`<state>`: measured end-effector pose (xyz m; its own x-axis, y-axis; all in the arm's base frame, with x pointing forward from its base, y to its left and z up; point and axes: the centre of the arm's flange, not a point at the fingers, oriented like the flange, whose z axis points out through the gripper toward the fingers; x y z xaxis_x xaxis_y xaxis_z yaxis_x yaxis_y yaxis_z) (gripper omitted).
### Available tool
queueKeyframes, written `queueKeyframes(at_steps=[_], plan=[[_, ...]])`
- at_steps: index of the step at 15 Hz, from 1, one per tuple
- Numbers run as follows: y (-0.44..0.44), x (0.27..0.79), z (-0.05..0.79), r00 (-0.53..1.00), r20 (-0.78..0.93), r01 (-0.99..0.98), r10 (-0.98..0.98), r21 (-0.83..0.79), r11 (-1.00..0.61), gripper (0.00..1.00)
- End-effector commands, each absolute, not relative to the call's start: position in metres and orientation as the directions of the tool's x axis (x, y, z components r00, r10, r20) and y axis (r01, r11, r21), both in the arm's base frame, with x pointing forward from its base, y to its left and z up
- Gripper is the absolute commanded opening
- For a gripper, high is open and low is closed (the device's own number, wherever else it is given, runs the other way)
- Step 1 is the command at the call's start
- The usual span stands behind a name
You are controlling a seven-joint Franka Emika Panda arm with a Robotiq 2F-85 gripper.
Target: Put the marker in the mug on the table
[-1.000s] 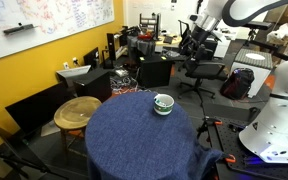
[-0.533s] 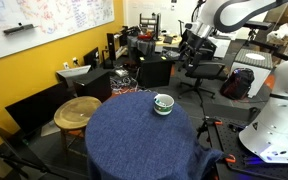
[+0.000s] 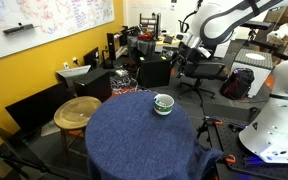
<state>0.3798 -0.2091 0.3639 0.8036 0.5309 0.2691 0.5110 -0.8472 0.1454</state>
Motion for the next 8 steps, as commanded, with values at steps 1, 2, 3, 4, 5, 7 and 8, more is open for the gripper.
queueKeyframes(at_steps=[1,2,3,4,5,7,8], plan=[[-0.205,0.399,0.337,0.782,0.29,0.532,0.552,0.15,-0.833,1.0],[-0.203,0.401,0.333,0.781,0.292,0.534,0.552,0.147,-0.833,1.0],[-0.2,0.403,0.327,0.78,0.294,0.537,0.553,0.14,-0.832,1.0],[-0.198,0.404,0.322,0.78,0.295,0.538,0.552,0.134,-0.832,1.0],[-0.197,0.406,0.317,0.781,0.296,0.539,0.551,0.127,-0.833,1.0],[-0.193,0.41,0.306,0.784,0.291,0.54,0.549,0.119,-0.833,1.0],[-0.192,0.413,0.3,0.79,0.289,0.534,0.541,0.108,-0.838,1.0]])
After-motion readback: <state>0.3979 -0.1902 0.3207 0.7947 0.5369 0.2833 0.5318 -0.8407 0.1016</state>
